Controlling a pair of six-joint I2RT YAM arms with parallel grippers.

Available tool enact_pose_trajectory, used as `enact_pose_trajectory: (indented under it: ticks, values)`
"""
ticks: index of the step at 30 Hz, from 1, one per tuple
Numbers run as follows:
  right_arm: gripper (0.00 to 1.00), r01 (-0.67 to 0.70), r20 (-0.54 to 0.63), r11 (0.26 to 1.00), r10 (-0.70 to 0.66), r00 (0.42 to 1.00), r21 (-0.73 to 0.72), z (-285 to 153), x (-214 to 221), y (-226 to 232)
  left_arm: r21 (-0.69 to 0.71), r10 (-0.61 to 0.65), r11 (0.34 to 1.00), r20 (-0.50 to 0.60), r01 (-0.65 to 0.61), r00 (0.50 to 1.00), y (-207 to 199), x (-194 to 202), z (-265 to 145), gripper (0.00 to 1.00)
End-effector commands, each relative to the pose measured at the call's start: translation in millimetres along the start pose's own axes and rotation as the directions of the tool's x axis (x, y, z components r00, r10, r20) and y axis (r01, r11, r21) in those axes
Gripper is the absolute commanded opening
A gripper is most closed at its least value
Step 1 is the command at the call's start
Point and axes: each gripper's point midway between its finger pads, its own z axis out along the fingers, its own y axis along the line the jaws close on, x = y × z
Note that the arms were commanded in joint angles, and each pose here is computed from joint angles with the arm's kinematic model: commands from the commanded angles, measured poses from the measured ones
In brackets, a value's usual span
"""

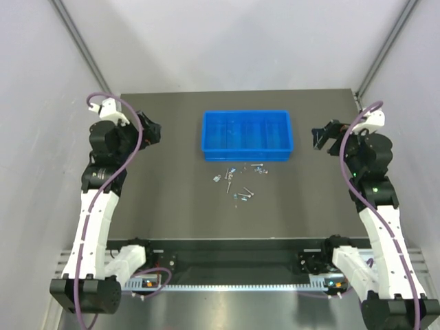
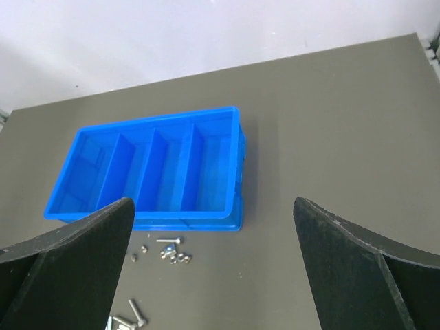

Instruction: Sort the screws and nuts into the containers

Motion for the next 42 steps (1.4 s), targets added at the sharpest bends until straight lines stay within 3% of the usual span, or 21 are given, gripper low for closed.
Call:
enact_pose_trajectory:
  ticks: [1,8,12,16,20,25,31,41,42]
  values:
    - [1.0,-0.019,0.022,1.0,0.019,1.0,-0.022,0.3,0.5,2.0,0.08,0.0,0.997,-0.026,0.002,1.0,-13.1,3.4,5.3,0.96]
    - [1.0,-0.047,-0.027,0.999,0.047,0.999,0.006,5.4,23.9,-6.4,0.012,0.097,0.995,-0.106,-0.096,0.99,-60.3,54.0,11.5,0.91]
    - [1.0,-0.054,-0.059,0.999,0.054,0.997,-0.004,8.0,35.3,-6.2,0.126,0.046,0.992,-0.208,-0.02,0.977,-104.0,118.7,1.1,0.83]
    - [1.0,-0.06,-0.074,0.998,0.058,0.996,-0.016,11.3,39.9,-4.8,0.106,0.141,0.988,-0.328,-0.112,0.934,-118.8,195.0,2.4,0.79]
    - [1.0,-0.061,-0.086,0.998,0.06,0.994,-0.014,11.9,41.4,-4.7,0.116,0.209,0.977,-0.415,-0.177,0.885,-133.4,237.3,8.5,0.65]
    - [1.0,-0.056,-0.083,0.998,0.056,0.995,0.012,8.9,42.6,-10.0,0.111,0.257,0.966,-0.485,-0.233,0.836,-135.1,283.3,19.9,0.63]
    - [1.0,-0.053,-0.088,0.999,0.054,0.995,0.014,7.7,43.0,-9.9,0.134,0.285,0.958,-0.53,-0.253,0.799,-141.0,313.4,33.0,0.54]
    - [1.0,-0.054,-0.103,0.998,0.056,0.993,0.019,9.5,46.9,-11.0,0.126,0.32,0.945,-0.558,-0.303,0.765,-139.7,337.9,50.8,0.53]
    - [1.0,-0.056,-0.104,0.998,0.058,0.993,0.021,9.7,47.2,-11.5,0.123,0.325,0.942,-0.567,-0.313,0.757,-137.4,343.4,52.6,0.47]
